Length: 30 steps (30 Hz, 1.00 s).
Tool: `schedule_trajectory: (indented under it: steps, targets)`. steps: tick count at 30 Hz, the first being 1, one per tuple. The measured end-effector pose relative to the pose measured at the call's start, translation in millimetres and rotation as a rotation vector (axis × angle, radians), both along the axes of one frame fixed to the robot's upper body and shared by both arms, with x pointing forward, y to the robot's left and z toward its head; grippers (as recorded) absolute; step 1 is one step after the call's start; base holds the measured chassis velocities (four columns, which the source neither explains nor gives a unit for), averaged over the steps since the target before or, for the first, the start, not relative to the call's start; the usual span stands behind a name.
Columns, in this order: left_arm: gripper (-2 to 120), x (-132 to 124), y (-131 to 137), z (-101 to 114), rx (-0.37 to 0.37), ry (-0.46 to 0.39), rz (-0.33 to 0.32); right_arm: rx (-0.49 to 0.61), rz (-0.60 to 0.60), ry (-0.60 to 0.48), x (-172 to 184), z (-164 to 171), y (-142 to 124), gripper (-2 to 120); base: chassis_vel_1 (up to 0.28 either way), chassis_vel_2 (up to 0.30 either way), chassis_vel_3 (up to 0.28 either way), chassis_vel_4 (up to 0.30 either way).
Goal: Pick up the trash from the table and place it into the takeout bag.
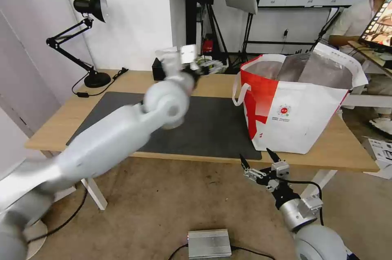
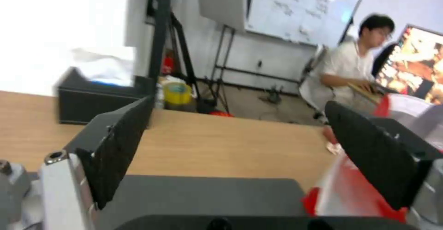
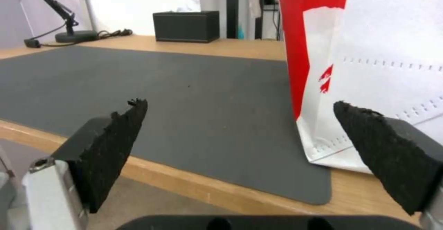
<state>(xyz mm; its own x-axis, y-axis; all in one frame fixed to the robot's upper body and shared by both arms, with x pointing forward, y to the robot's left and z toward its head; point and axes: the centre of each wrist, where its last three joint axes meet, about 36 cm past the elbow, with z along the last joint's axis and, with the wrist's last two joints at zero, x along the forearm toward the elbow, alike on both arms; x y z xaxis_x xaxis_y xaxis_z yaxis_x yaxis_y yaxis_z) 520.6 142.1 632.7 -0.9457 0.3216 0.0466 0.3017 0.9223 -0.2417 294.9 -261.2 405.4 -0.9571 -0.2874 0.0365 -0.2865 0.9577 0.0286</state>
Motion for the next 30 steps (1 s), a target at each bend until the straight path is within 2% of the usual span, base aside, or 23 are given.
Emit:
schedule_trajectory:
  steps: [2,4,6,7,8,10,15,18,19,23,30]
  targets:
    - [100,-9.7,27.3,-9.5,-0.008,-0.019,0.018,0.0,0.0,0.0,0.0,0.0,0.0,100,0.0,0.0,0.0,0.0]
    - [100,-13.5,37.7,-14.1,-0.006,-0.022,0.027,0.0,0.0,0.0,0.0,0.0,0.0,100,0.0,0.0,0.0,0.0]
    - [100,-36.8,82.6,-39.5,0.005,-0.024,0.047,0.0,0.0,0.0,0.0,0.0,0.0,100,0.0,0.0,0.0,0.0]
    - [100,-36.8,82.6,-39.5,0.005,-0.024,0.047,0.0,0.0,0.0,0.0,0.0,0.0,100,0.0,0.0,0.0,0.0]
    - [100,-52.0,104.3,-49.2,0.007,-0.021,0.065,0.0,0.0,0.0,0.0,0.0,0.0,100,0.0,0.0,0.0,0.0]
    - [100,-70.4,125.8,-63.7,0.025,-0.044,0.084,0.0,0.0,0.0,0.0,0.0,0.0,100,0.0,0.0,0.0,0.0]
    - [100,-90.7,141.6,-81.9,0.043,-0.061,0.103,0.0,0.0,0.0,0.0,0.0,0.0,100,0.0,0.0,0.0,0.0]
    - [100,-108.3,146.0,-103.2,0.038,-0.064,0.119,0.0,0.0,0.0,0.0,0.0,0.0,100,0.0,0.0,0.0,0.0]
    - [100,-108.3,146.0,-103.2,0.038,-0.064,0.119,0.0,0.0,0.0,0.0,0.0,0.0,100,0.0,0.0,0.0,0.0]
    - [100,-117.9,151.0,-128.5,0.02,-0.087,0.146,0.0,0.0,0.0,0.0,0.0,0.0,100,0.0,0.0,0.0,0.0]
    - [100,-134.0,170.3,-145.4,0.018,-0.124,0.198,0.0,0.0,0.0,0.0,0.0,0.0,100,0.0,0.0,0.0,0.0]
